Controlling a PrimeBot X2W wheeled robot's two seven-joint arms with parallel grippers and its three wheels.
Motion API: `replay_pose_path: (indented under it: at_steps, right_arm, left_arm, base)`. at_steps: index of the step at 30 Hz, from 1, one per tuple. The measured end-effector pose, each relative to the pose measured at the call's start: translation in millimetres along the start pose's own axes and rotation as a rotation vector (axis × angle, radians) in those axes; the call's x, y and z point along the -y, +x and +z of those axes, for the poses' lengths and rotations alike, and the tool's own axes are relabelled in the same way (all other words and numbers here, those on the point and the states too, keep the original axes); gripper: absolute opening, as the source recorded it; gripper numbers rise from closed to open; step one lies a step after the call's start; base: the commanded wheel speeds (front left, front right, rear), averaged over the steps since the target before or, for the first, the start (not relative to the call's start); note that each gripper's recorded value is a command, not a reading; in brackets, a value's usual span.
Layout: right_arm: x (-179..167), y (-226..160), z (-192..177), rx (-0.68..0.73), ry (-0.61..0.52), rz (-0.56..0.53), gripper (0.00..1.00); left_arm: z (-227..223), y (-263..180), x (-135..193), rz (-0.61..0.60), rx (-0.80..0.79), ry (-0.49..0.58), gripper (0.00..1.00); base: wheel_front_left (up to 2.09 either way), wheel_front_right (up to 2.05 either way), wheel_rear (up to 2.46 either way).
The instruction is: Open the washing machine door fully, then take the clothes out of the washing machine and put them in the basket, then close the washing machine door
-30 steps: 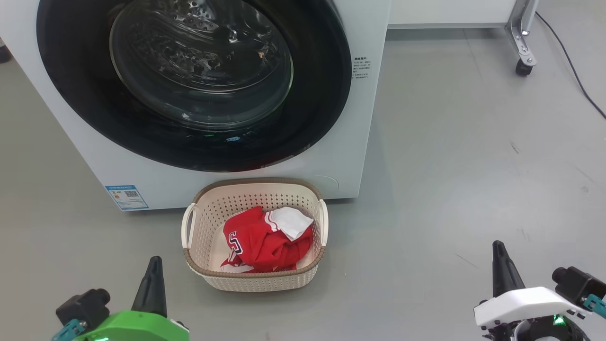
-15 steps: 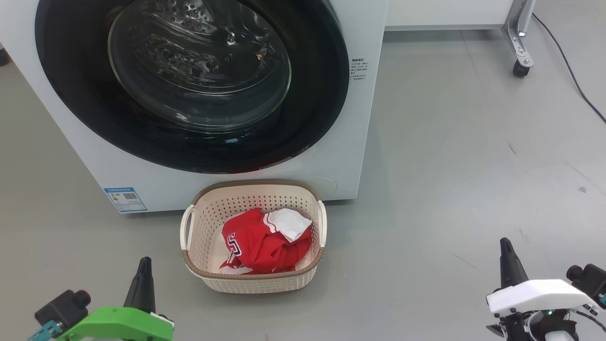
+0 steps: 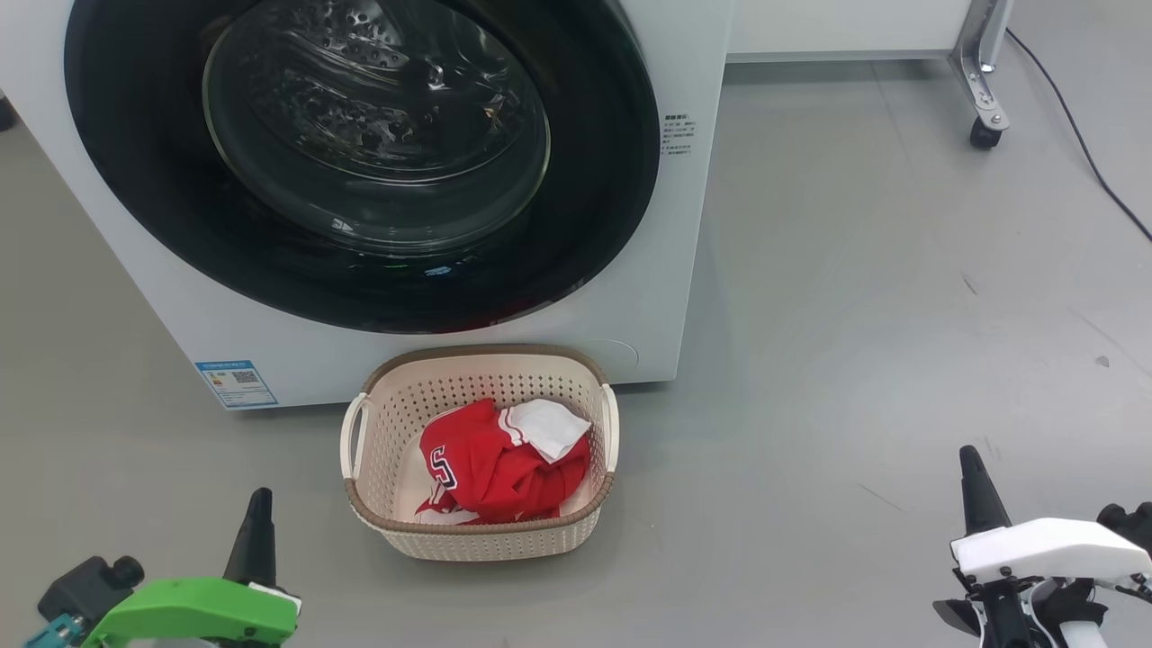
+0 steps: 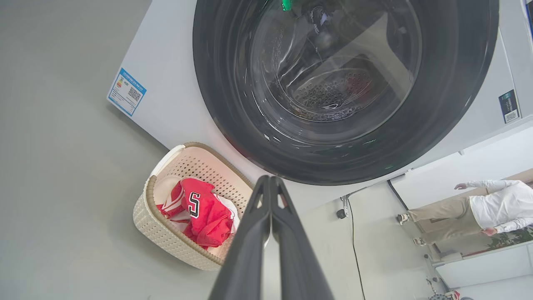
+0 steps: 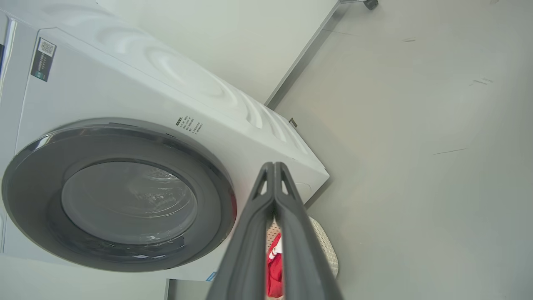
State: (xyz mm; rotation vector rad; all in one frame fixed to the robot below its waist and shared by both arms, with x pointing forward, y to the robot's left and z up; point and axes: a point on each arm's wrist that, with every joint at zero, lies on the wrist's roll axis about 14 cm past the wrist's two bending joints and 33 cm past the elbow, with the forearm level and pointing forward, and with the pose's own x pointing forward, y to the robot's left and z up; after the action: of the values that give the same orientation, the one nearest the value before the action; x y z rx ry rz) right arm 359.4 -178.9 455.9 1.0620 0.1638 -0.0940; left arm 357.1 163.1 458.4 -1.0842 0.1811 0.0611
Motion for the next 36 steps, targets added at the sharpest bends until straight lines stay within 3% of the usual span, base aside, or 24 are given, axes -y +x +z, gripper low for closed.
replay_pose_path:
  at_steps: [36]
  right_arm:
    - [-5.6,8.2,29.5,0.042,0.474,0.059,0.0]
  left_arm:
    - [24.8,10.8,7.8,-0.067,0.02,-0.45,0.0]
  base:
    - [0.0,0.0,0.0]
